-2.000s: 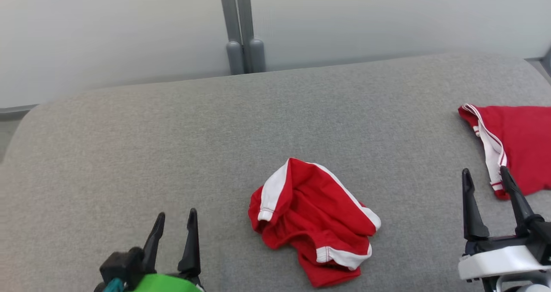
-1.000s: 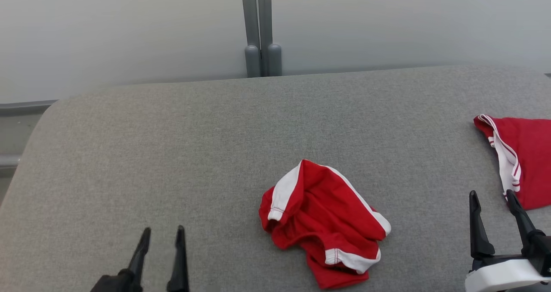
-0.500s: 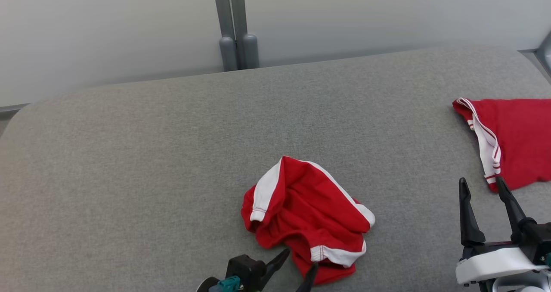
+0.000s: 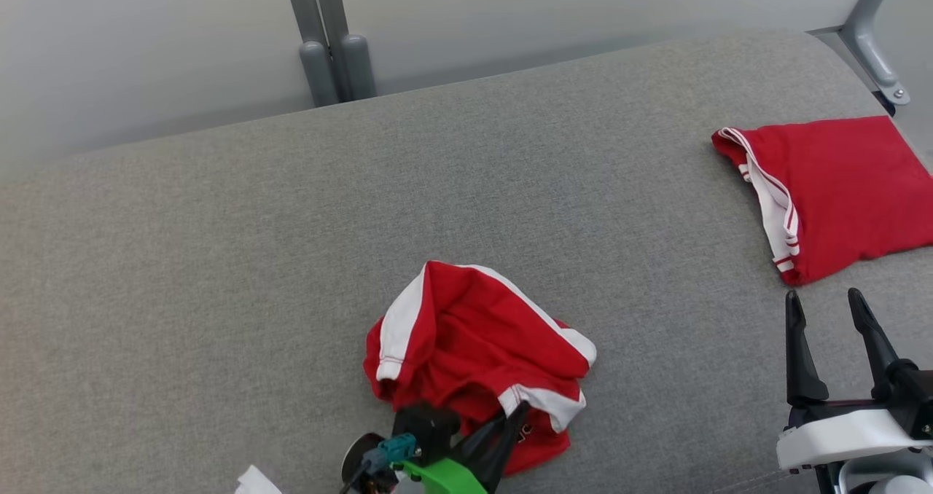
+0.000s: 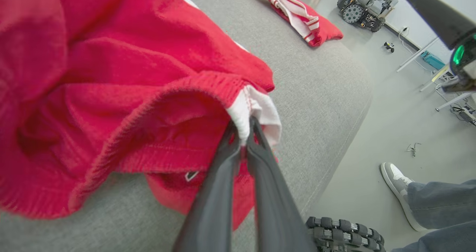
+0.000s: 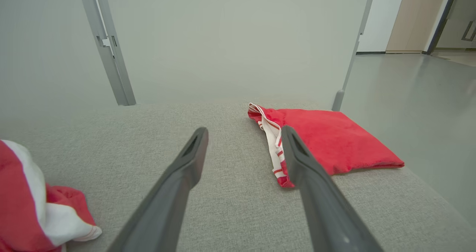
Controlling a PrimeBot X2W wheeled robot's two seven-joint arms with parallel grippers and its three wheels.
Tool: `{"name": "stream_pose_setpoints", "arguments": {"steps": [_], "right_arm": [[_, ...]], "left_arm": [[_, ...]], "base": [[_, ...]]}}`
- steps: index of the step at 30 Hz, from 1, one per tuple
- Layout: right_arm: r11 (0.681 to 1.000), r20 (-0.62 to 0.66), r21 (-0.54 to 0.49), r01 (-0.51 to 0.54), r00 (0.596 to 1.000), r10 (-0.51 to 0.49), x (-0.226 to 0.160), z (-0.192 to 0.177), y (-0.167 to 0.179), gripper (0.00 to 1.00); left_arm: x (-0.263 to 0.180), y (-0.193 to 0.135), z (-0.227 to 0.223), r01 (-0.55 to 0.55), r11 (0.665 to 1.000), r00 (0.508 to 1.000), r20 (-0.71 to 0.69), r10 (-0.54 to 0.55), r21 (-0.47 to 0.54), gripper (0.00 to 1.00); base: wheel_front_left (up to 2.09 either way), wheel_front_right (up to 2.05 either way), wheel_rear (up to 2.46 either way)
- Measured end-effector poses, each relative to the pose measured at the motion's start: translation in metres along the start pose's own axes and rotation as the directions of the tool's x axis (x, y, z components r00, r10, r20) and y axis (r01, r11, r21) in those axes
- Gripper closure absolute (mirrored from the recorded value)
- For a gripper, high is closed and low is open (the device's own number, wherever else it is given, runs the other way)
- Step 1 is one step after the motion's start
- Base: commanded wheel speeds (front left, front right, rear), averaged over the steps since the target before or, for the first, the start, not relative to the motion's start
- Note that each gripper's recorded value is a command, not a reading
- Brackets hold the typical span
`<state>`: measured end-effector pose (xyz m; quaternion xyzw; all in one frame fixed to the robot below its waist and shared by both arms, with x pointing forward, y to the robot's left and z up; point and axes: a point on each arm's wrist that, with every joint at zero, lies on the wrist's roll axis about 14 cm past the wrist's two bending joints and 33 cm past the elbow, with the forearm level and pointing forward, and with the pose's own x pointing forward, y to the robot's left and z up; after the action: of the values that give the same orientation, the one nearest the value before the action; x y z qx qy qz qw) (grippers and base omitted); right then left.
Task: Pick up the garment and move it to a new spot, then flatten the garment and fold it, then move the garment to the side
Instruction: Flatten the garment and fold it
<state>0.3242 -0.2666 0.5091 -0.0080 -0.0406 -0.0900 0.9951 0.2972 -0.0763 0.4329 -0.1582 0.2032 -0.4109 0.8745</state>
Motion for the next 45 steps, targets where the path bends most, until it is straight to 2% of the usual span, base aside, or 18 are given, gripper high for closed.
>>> {"name": "stream_pose_setpoints", "arguments": {"steps": [6, 14, 21, 24, 28, 31, 35, 41, 45], "right_arm": [[1.000, -0.001, 0.012, 0.015, 1.000, -0.015, -0.002, -0.001, -0.002, 0.00], [1.000, 0.006, 0.027, 0.012, 1.000, -0.012, -0.002, 0.001, 0.001, 0.00], [0.999, 0.021, 0.035, 0.009, 1.000, -0.010, 0.002, 0.005, 0.003, 0.00], [0.999, 0.019, 0.036, 0.018, 1.000, -0.019, 0.003, 0.005, 0.001, 0.00], [0.999, 0.000, 0.034, 0.037, 0.999, -0.038, 0.002, -0.001, -0.004, 0.00], [0.998, -0.019, 0.036, 0.049, 0.999, -0.049, 0.001, -0.006, -0.007, 0.00], [0.998, -0.031, 0.037, 0.059, 0.998, -0.057, -0.003, -0.010, -0.010, 0.00], [0.998, -0.046, 0.043, 0.036, 0.998, -0.034, -0.002, -0.016, -0.002, 0.00], [0.999, -0.044, 0.044, -0.001, 0.999, 0.003, 0.006, -0.017, 0.009, 0.00]], "left_arm": [[0.015, -0.015, 0.048, 0.072, 0.997, 0.991, 0.112, -0.072, 0.011, 1.00], [0.025, -0.018, 0.164, 0.096, 0.991, 0.937, 0.327, -0.122, 0.095, 1.00], [0.031, -0.010, 0.240, 0.073, 0.980, 0.902, 0.407, -0.145, 0.186, 1.00], [0.036, -0.014, 0.255, 0.103, 0.974, 0.894, 0.411, -0.181, 0.203, 1.00], [0.040, -0.012, 0.242, 0.163, 0.974, 0.914, 0.348, -0.209, 0.158, 1.00], [0.034, -0.003, 0.206, 0.187, 0.975, 0.946, 0.246, -0.213, 0.123, 1.00], [0.006, -0.001, 0.135, 0.232, 0.971, 0.970, 0.084, -0.227, -0.057, 1.00], [-0.056, 0.022, 0.034, 0.091, 0.967, 0.981, -0.143, -0.128, -0.237, 1.00], [-0.091, 0.050, -0.016, -0.079, 0.968, 0.966, -0.259, 0.015, -0.240, 1.00]], "base": [[0.00, 0.00, 0.00], [0.00, 0.00, 0.00], [0.00, 0.00, 0.00], [0.00, 0.00, 0.00], [0.00, 0.00, 0.00], [0.00, 0.00, 0.00], [0.00, 0.00, 0.00], [0.00, 0.00, 0.00], [0.00, 0.00, 0.00]]}}
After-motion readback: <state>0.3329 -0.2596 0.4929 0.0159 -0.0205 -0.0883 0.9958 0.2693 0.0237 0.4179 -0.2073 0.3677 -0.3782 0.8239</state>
